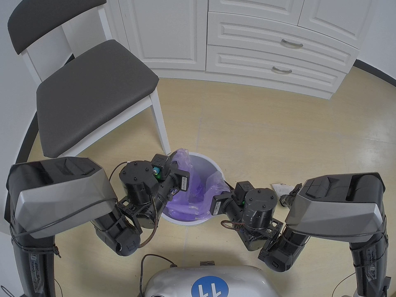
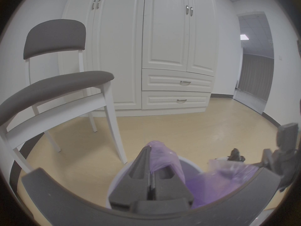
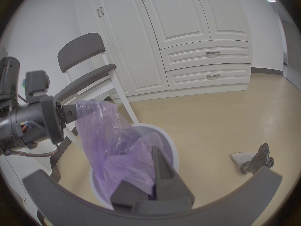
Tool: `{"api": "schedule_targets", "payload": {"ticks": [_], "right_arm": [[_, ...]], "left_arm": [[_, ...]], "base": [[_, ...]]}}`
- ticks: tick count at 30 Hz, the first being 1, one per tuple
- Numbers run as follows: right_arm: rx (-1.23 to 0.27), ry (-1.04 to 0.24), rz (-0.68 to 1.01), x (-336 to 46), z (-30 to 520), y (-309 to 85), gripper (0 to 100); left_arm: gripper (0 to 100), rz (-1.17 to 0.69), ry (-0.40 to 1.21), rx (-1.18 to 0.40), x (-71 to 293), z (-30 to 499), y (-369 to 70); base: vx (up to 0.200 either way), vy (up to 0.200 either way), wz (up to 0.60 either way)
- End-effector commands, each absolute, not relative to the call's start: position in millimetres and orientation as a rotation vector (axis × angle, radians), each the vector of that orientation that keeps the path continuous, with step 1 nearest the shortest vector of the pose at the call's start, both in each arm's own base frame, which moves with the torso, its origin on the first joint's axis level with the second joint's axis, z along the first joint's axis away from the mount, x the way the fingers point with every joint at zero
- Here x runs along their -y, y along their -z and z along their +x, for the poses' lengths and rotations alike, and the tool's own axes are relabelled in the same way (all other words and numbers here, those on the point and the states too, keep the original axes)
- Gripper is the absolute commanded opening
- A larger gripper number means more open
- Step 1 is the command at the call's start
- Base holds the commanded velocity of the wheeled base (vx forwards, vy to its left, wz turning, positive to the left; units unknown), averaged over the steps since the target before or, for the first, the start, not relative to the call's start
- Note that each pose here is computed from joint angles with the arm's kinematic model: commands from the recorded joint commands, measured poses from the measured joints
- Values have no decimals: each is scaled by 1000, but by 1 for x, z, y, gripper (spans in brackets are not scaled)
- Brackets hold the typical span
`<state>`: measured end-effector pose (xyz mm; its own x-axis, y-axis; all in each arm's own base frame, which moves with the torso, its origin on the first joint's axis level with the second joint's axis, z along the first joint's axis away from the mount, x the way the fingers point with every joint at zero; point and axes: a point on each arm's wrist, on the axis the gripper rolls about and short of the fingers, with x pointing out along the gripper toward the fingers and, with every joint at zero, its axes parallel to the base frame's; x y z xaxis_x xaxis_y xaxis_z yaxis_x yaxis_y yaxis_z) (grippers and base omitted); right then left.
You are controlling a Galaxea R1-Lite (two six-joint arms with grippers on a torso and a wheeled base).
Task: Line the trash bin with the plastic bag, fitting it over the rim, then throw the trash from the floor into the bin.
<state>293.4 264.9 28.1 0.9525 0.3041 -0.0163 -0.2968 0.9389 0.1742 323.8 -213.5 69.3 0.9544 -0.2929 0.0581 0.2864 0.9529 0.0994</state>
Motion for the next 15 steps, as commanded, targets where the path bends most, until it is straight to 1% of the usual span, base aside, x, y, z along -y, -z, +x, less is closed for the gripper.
{"api": "schedule_targets", "payload": {"ticks": [1, 6, 11, 15], "right_arm": [[-16, -287, 180, -259, 299, -33, 0], [7, -253, 152, -246, 306, -43, 0], [-10, -184, 15, -222, 315, -37, 0], [-31, -159, -65, -210, 315, -33, 0]], "left_arm": [[0, 105, 245, 59, 202, 341, -58], [0, 132, 200, 58, 186, 350, -61], [0, 258, 113, 47, 154, 361, -58], [0, 283, 92, 53, 146, 361, -62]], "base": [[0, 0, 0], [0, 0, 0], [0, 0, 0], [0, 0, 0]]}}
